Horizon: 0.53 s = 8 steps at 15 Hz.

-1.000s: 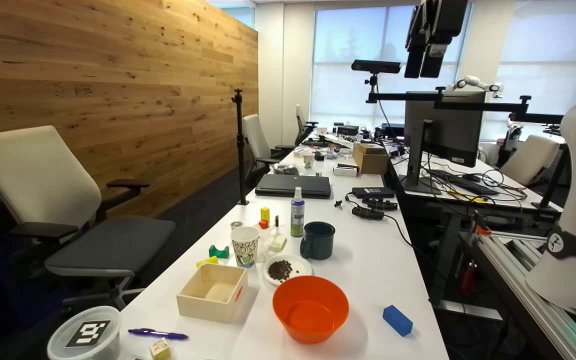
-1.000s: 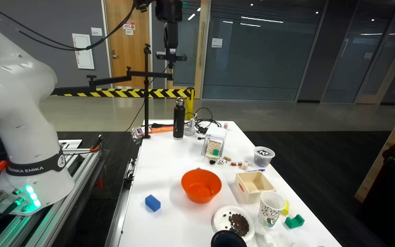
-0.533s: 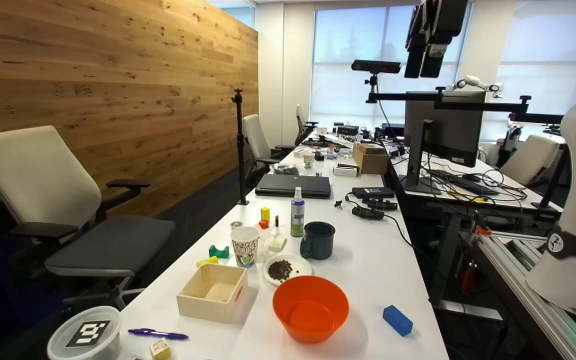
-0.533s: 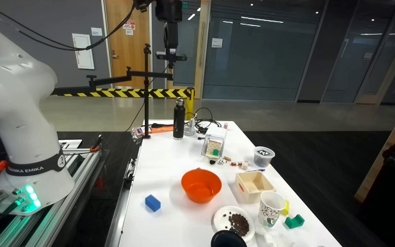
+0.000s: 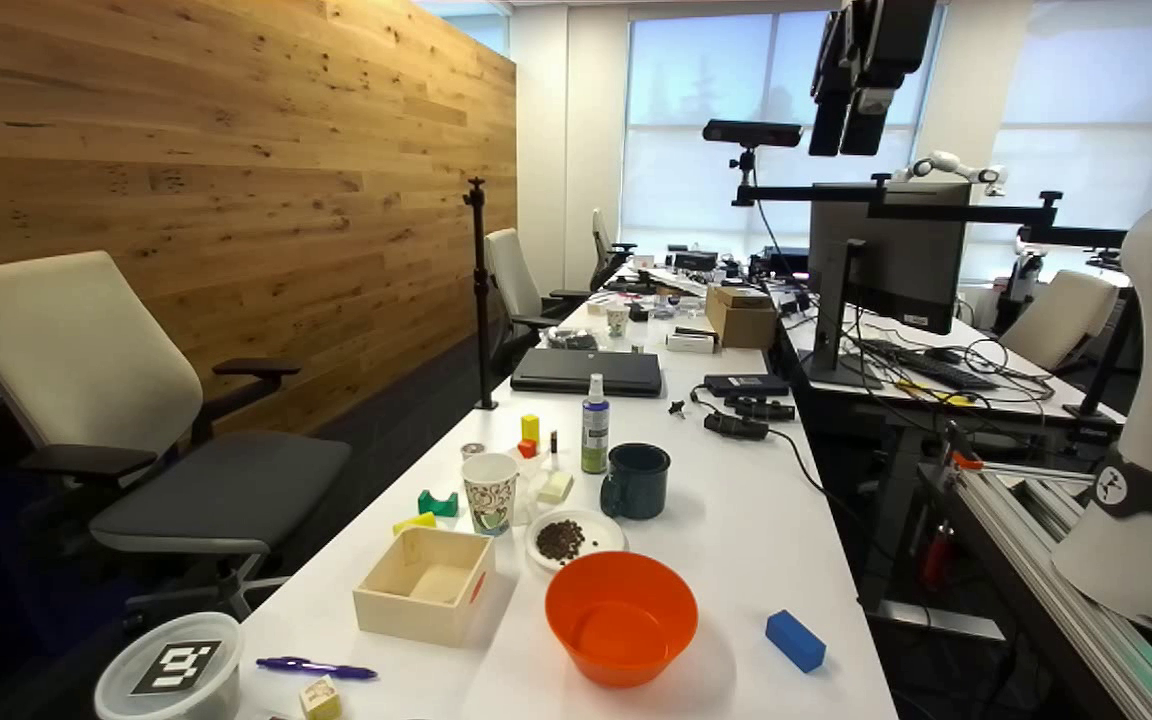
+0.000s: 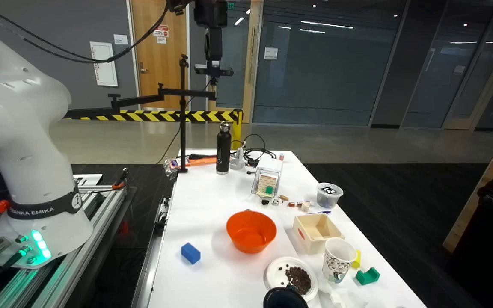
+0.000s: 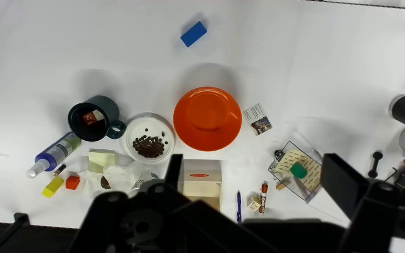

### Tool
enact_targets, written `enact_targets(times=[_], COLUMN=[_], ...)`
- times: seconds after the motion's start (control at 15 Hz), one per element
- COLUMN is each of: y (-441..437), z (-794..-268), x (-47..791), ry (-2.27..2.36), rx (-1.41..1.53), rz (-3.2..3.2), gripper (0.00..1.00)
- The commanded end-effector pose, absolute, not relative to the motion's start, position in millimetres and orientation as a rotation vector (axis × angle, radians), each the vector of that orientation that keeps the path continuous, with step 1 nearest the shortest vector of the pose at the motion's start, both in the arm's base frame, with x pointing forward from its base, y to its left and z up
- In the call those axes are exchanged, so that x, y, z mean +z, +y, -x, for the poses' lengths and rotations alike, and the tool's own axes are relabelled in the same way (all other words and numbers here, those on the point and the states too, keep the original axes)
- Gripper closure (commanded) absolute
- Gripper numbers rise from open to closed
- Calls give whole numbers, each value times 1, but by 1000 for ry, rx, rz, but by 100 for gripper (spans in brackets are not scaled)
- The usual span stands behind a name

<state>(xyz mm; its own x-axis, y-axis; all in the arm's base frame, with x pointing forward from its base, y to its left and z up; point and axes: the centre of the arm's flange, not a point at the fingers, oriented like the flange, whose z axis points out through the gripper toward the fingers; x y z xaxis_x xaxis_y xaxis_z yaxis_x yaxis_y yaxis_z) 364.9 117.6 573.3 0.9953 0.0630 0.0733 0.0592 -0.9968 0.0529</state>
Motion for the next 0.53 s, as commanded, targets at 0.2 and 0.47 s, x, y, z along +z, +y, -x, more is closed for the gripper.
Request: enact_targets(times=[0.2,0.47], y=[114,108], z=[-372,-394], x=[571,579], ry=[106,222], rx=[180,458], rz=[-3098,-3067], gripper=[0,0])
